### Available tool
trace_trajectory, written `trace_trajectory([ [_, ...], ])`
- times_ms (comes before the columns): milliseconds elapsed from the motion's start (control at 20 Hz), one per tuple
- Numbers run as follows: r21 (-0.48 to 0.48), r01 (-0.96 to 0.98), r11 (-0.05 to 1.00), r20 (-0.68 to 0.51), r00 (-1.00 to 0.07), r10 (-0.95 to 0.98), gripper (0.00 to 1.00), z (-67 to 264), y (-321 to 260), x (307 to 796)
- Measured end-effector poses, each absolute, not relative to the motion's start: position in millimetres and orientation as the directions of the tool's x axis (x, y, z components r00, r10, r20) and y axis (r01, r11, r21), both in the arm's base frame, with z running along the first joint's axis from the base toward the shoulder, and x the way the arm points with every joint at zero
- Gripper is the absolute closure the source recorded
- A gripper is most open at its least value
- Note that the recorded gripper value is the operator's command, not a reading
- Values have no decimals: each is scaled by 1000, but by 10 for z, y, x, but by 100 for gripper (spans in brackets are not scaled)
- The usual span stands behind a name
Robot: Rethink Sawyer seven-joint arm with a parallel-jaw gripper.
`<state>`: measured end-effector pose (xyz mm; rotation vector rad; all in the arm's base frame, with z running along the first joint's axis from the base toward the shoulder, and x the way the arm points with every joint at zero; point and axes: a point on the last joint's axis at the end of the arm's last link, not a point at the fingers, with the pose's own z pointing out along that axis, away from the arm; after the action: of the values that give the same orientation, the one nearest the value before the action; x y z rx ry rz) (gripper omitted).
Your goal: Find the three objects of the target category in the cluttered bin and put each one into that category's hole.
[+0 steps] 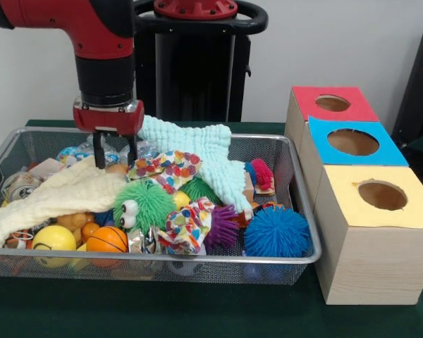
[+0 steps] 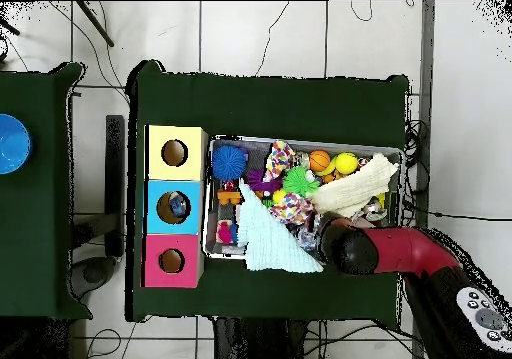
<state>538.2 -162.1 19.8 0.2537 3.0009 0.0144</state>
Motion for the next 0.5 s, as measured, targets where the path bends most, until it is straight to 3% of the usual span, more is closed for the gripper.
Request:
trace_trajectory([
  [500,-21,165,986,-181,-971,158,0,480,-1751,5511],
])
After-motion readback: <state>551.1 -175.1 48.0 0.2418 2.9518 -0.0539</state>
